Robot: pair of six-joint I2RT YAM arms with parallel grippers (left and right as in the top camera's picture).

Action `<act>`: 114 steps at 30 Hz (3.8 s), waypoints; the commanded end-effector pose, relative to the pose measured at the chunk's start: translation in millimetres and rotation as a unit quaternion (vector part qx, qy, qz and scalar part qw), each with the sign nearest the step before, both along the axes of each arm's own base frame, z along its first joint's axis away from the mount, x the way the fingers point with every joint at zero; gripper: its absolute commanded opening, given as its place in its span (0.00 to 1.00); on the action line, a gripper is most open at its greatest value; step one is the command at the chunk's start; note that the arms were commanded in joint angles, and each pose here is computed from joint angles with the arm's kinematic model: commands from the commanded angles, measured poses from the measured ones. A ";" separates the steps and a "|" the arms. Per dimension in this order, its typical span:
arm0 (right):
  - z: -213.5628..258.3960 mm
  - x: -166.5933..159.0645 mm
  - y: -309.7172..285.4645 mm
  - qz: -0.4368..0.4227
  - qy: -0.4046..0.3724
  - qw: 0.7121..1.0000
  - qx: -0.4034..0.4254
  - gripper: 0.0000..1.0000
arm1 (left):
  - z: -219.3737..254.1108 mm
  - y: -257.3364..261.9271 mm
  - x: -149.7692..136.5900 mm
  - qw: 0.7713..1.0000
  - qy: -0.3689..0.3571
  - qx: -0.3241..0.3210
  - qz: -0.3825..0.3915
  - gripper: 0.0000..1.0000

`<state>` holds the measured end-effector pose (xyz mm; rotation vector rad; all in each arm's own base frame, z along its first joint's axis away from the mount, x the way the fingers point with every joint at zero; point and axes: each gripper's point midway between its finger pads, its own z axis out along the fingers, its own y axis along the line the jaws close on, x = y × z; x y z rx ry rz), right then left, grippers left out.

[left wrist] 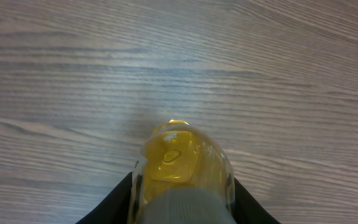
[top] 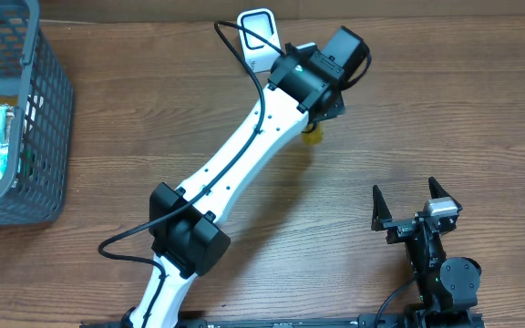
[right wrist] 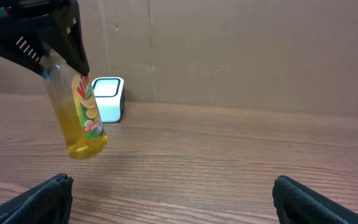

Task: Scan the item barcode
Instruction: 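Lower the yellow bottle upright onto the table before the scanner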

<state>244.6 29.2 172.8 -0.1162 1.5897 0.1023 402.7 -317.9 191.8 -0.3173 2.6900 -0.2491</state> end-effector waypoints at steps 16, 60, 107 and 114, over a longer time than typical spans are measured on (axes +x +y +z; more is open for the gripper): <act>-4.3 0.5 0.0 0.000 0.003 1.000 -0.001 1.00 | -14.2 -18.8 -19.8 0.998 -0.005 -0.001 0.058 0.09; -4.3 0.5 0.0 0.000 0.003 1.000 -0.001 1.00 | -32.3 -66.4 -34.6 0.993 -0.105 0.046 -0.009 0.11; -4.3 0.5 0.0 0.000 0.003 1.000 -0.001 1.00 | -72.6 -71.6 -41.6 0.993 -0.090 0.059 -0.046 0.86; -4.3 0.5 0.0 0.000 0.003 1.000 -0.001 1.00 | -62.7 -71.2 -39.7 0.990 -0.103 0.067 -0.064 1.00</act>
